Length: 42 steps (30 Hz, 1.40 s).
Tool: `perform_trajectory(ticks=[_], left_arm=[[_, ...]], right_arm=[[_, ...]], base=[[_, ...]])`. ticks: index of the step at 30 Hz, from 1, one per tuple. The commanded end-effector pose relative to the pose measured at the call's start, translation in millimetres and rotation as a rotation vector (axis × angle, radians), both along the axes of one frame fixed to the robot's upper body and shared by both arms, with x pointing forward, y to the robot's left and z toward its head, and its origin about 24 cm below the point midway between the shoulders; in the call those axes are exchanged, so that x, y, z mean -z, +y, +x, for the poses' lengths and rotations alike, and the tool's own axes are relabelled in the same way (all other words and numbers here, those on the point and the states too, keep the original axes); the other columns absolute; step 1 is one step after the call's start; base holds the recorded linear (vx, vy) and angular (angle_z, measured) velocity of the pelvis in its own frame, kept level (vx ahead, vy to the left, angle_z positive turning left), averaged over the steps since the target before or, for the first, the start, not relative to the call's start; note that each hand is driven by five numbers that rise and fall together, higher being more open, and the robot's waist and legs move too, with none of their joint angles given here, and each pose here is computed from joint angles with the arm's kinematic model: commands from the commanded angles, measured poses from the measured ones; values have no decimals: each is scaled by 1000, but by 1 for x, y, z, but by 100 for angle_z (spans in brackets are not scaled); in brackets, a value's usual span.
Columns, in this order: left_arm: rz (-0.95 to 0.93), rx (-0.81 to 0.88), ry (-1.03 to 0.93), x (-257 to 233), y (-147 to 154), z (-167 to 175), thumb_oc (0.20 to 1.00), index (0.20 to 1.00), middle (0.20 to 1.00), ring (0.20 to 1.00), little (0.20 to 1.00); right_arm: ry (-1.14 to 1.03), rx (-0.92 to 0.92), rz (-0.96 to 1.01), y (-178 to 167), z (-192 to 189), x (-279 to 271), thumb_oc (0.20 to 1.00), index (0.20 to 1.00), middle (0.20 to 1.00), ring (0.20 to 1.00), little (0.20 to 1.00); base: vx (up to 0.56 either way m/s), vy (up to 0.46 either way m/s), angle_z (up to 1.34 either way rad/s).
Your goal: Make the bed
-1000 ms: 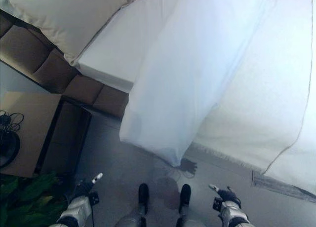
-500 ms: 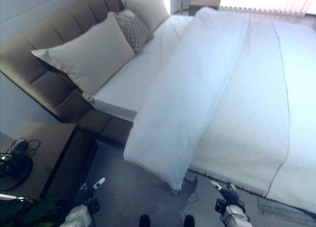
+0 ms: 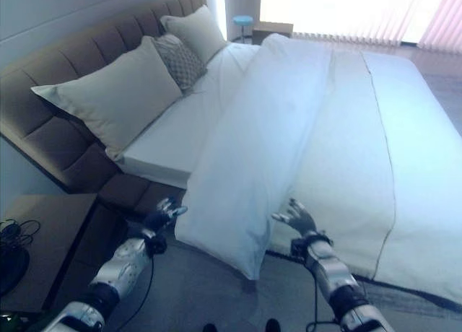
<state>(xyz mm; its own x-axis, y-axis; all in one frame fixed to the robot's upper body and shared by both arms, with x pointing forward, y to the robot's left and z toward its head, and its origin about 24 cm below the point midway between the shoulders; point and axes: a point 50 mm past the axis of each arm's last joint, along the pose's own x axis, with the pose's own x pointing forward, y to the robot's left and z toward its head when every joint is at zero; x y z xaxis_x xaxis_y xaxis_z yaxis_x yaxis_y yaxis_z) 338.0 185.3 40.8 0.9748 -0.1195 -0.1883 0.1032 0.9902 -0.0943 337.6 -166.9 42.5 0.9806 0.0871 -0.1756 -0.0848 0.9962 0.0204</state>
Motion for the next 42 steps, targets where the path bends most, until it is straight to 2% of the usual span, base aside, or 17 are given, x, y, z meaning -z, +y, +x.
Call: perform_trajectory(ticks=[1,2,7,15,20,25,30,33,42], left_arm=[[-69,63,-181,-56,-11,27,1000,1000,1000,1000,1000],[-118,106,-259,-87,-20,38,1000,1000,1000,1000,1000],[-221,157,-381,-138,-39,53,1000,1000,1000,1000,1000],[-369,132,-484,-190,-54,65,1000,1000,1000,1000,1000],[-402,62,-533,-215,-48,70,1000,1000,1000,1000,1000],[-355,-62,-597,-237,-33,72,1000,1000,1000,1000,1000],[-314,-246,-642,-251,-15,73,1000,1000,1000,1000,1000],[-304,-275,-693,-261,-17,69,1000,1000,1000,1000,1000],[-227,-306,-664,-272,-10,74,1000,1000,1000,1000,1000]], right_arm=[[-215,-32,90,12,27,-63,1000,1000,1000,1000,1000],[-299,-69,202,25,37,-96,1000,1000,1000,1000,1000],[-405,-127,353,41,52,-147,1000,1000,1000,1000,1000],[-511,-175,352,59,63,-207,1000,1000,1000,1000,1000],[-515,-171,352,69,69,-225,1000,1000,1000,1000,1000],[-501,-133,303,70,75,-238,1000,1000,1000,1000,1000],[-498,-41,205,66,82,-248,1000,1000,1000,1000,1000],[-534,-2,146,59,82,-257,1000,1000,1000,1000,1000],[-563,109,104,44,83,-273,1000,1000,1000,1000,1000]], base=[[-74,295,-63],[-27,152,-40],[26,77,-29],[93,-53,15],[30,-84,18],[48,-70,10],[15,-38,11],[44,-27,10],[38,-4,14]])
